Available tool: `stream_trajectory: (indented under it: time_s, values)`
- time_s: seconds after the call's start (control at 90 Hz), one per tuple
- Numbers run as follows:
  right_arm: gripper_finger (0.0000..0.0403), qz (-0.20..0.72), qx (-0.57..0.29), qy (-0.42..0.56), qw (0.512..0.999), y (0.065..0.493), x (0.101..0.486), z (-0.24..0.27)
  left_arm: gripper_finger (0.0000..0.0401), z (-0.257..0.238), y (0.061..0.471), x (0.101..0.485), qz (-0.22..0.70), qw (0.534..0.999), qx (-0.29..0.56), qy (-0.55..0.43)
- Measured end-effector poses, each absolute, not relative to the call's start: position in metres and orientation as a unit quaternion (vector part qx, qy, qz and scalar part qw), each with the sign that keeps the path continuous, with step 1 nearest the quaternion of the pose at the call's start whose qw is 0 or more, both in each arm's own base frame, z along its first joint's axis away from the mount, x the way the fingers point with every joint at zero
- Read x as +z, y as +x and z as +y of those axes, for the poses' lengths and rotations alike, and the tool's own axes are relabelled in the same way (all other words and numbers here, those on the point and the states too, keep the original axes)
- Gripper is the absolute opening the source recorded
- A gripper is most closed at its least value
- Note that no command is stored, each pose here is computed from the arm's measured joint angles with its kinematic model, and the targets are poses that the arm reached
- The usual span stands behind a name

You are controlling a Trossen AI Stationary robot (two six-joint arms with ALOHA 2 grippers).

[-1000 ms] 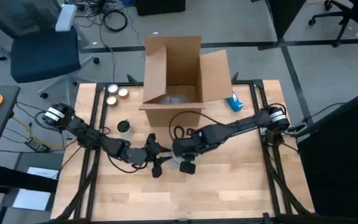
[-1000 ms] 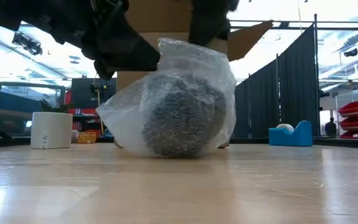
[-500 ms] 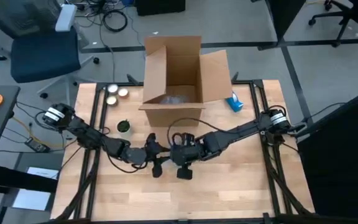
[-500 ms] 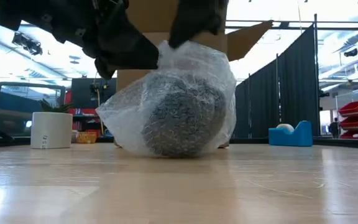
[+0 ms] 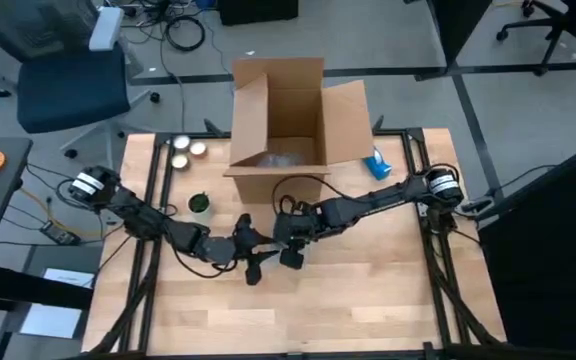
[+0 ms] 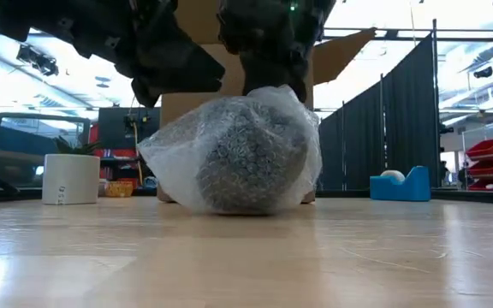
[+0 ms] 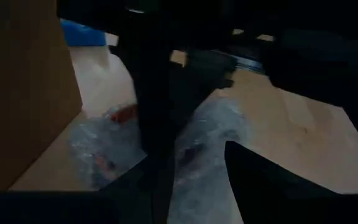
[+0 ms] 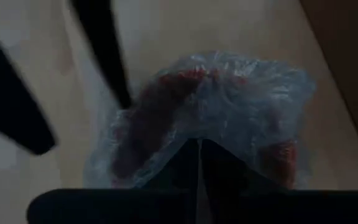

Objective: Wrap mug
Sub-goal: Wrap the black cup with the transparent bubble wrap

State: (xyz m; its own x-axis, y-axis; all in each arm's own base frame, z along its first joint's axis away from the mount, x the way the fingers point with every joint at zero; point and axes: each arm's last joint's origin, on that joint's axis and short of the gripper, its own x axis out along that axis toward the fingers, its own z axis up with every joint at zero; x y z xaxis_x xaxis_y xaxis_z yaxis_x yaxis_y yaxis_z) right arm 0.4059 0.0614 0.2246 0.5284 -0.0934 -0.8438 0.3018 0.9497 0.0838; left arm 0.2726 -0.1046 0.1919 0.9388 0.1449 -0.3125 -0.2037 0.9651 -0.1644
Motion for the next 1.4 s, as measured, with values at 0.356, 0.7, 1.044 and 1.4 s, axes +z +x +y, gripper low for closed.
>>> stream_trajectory:
  time_s: [0.356, 0.7, 1.044, 1.4]
  values:
    - [0.0, 0.483, -0.113, 0.099, 0.863, 0.403, 0.22, 0.061, 0.0126, -0.105, 0.273, 0.192, 0.151, 0.98, 0.089, -0.098]
    - [0.0, 0.481, -0.083, 0.067, 0.87, 0.403, 0.259, 0.083, 0.0126, -0.105, 0.273, 0.192, 0.151, 0.98, 0.089, -0.097]
    - [0.0, 0.449, -0.079, 0.075, 0.887, 0.415, 0.271, 0.079, 0.0126, -0.105, 0.273, 0.194, 0.138, 0.976, 0.084, -0.147]
    - [0.0, 0.524, -0.099, 0.073, 0.842, 0.416, 0.213, 0.072, 0.0126, -0.132, 0.265, 0.208, 0.213, 0.885, -0.299, -0.286]
